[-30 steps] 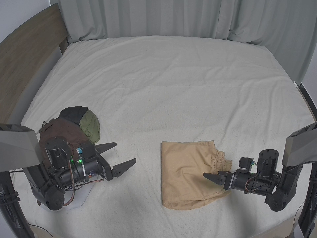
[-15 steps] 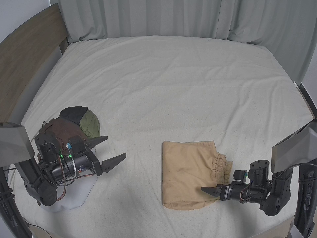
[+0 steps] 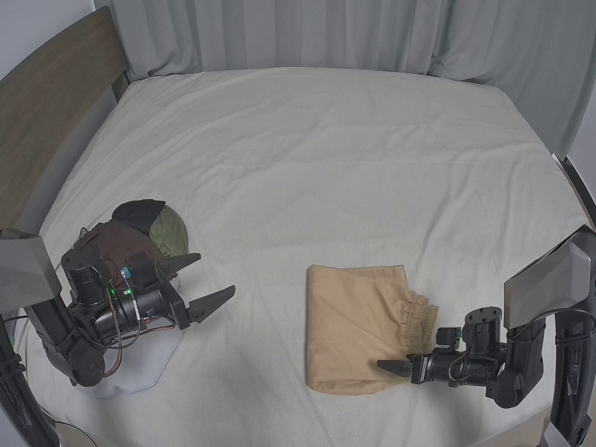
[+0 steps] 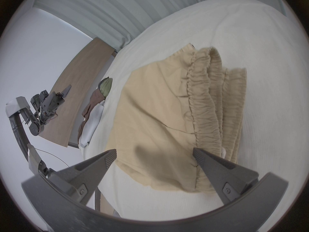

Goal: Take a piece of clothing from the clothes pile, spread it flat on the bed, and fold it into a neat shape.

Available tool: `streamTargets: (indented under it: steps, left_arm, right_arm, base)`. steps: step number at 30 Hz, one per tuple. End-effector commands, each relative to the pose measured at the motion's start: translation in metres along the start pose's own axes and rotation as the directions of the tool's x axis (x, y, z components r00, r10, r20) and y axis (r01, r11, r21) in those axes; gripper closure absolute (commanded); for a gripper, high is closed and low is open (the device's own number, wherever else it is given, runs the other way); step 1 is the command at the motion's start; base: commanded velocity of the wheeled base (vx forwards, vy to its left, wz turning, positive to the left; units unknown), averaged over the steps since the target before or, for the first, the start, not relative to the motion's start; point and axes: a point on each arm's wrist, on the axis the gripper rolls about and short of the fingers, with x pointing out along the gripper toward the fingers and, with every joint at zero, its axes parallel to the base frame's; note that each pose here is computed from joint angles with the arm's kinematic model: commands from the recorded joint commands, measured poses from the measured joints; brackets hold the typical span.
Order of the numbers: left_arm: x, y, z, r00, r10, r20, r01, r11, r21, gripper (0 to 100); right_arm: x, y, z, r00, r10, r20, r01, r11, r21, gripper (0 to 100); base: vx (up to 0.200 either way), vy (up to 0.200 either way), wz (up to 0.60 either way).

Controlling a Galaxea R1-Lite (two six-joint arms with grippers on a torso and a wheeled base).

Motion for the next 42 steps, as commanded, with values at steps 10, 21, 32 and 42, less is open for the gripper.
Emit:
streamTargets:
  steps: [10, 21, 32, 42]
  left_arm:
    - [0.002, -0.001, -0.003, 1.000, -0.006, -0.009, 0.006, 1.000, -0.005, 0]
    - [0.002, -0.001, -0.002, 1.000, -0.008, -0.006, 0.008, 1.000, -0.002, 0]
    - [0.002, -0.001, -0.001, 1.000, -0.007, -0.002, 0.007, 1.000, 0.001, 0]
    - [0.002, -0.002, -0.001, 1.000, -0.008, -0.002, 0.008, 1.000, 0.001, 0]
  right_arm:
    - [0.016, 0.002, 0.047, 0.971, -0.019, 0.239, 0.027, 0.999, -0.033, 0]
    - [0.039, -0.024, 0.047, 0.955, -0.124, 0.271, 0.125, 0.992, 0.013, 0]
    - [0.009, 0.000, 0.063, 0.946, -0.059, 0.320, 0.068, 0.998, -0.017, 0]
    - [-0.048, -0.010, 0.033, 0.987, -0.004, 0.160, 0.026, 0.990, -0.138, 0]
  base:
    - [0.000, 0.000, 0.00]
    - [0.000, 0.000, 0.00]
    - [0.000, 0.000, 0.00]
    - [0.000, 0.000, 0.00]
